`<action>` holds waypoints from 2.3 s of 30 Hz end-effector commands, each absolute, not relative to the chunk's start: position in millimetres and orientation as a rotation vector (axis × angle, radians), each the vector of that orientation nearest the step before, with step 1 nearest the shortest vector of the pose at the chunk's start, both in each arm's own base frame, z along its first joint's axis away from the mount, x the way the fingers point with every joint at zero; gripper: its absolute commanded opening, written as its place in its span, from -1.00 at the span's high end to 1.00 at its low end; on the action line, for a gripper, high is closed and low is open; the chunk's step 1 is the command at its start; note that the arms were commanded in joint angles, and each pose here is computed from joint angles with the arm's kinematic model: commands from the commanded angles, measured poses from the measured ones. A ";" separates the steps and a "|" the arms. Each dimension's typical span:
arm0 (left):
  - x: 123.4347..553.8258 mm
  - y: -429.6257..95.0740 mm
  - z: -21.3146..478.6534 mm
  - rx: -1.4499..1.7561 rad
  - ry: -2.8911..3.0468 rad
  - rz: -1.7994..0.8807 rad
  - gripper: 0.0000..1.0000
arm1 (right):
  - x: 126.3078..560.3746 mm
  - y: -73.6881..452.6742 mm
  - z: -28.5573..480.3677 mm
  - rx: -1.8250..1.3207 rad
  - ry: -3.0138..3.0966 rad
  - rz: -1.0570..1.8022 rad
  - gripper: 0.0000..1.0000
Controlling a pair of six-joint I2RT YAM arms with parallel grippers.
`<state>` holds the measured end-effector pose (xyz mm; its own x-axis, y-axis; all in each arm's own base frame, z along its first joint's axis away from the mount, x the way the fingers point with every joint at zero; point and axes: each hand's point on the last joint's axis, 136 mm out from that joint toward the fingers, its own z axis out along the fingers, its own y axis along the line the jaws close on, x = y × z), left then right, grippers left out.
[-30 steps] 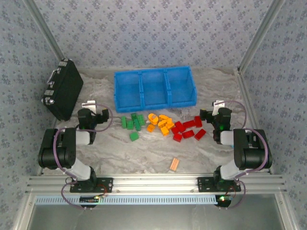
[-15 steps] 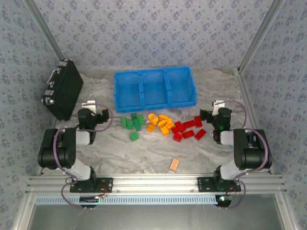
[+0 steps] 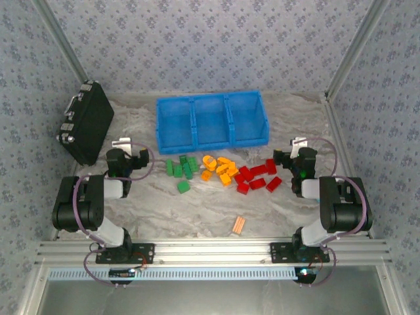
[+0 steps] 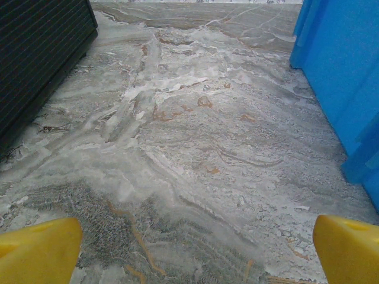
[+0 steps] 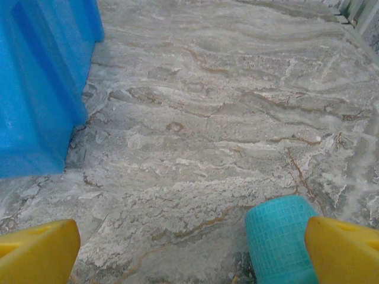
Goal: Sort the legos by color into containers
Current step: Pick up the lego from the middle-right of the table.
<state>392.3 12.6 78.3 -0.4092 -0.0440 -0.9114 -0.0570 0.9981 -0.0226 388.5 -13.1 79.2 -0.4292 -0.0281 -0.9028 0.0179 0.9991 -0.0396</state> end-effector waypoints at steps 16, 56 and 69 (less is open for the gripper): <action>375.9 -0.9 195.4 -0.214 2.076 0.119 -1.00 | 345.5 19.6 145.6 0.354 2.352 0.297 -0.99; 260.7 -142.0 229.5 0.620 2.350 -0.224 -1.00 | 365.9 43.7 30.3 0.368 2.751 0.012 -0.38; 268.3 -146.5 216.6 0.660 2.392 -0.192 -1.00 | 360.8 42.8 12.3 0.368 2.807 0.004 0.37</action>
